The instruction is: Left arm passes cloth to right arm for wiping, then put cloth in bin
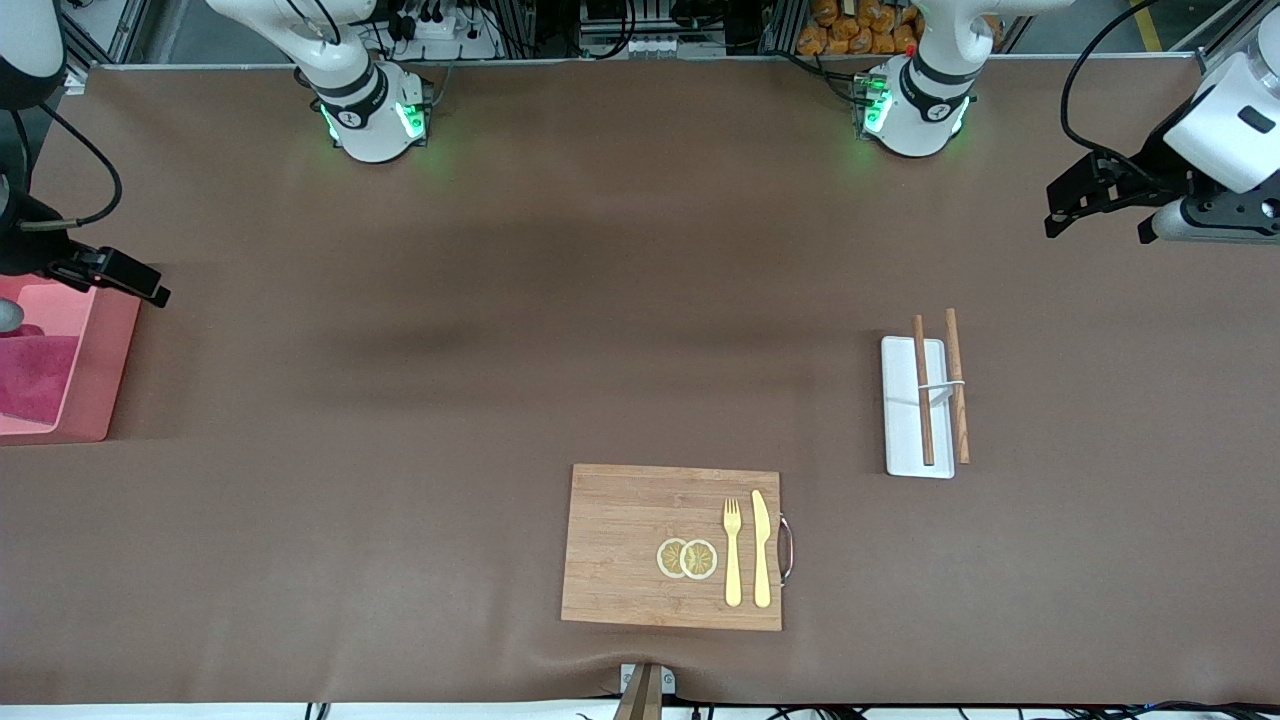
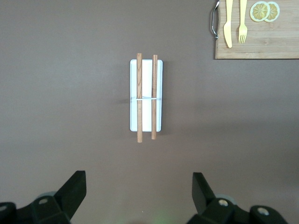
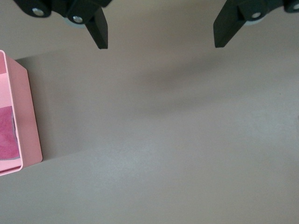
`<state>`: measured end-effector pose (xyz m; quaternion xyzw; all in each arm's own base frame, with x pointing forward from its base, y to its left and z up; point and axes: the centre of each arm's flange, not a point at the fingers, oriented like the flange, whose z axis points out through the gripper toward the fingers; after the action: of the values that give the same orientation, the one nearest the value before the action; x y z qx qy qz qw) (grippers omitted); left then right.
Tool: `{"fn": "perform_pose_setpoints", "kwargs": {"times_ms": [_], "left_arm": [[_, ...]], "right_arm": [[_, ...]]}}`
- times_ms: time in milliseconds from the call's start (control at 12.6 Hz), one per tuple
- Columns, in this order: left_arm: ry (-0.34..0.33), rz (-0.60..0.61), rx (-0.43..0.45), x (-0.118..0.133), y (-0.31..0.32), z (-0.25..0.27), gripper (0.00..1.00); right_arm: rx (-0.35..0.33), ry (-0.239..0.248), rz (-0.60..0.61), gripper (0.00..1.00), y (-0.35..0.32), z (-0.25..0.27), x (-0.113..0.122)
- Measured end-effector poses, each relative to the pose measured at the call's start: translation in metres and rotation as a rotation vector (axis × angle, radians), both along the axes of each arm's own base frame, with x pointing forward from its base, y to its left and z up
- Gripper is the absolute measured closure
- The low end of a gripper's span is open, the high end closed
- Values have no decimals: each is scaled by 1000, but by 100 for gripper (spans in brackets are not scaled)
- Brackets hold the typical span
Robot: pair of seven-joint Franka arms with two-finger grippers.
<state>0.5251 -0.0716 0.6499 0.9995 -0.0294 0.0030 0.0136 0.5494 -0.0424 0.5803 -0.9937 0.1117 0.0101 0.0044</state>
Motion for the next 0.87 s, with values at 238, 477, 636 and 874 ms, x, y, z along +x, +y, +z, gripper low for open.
{"fn": "perform_pose_setpoints", "kwargs": {"times_ms": [238,477,636,874], "left_arm": [[-1,5,0,0,3,0,0],[-20,27,-3,2,14,9,0],[-28,39,-4,2,21,13,0],[-29,46,-4,3,24,14,0]], "right_arm": [[-2,-22,-3,0,0,11,0],[-3,-38,-7,0,0,19,1],[-3,-37,-7,0,0,19,0],[-2,-34,-6,0,1,18,0]]}}
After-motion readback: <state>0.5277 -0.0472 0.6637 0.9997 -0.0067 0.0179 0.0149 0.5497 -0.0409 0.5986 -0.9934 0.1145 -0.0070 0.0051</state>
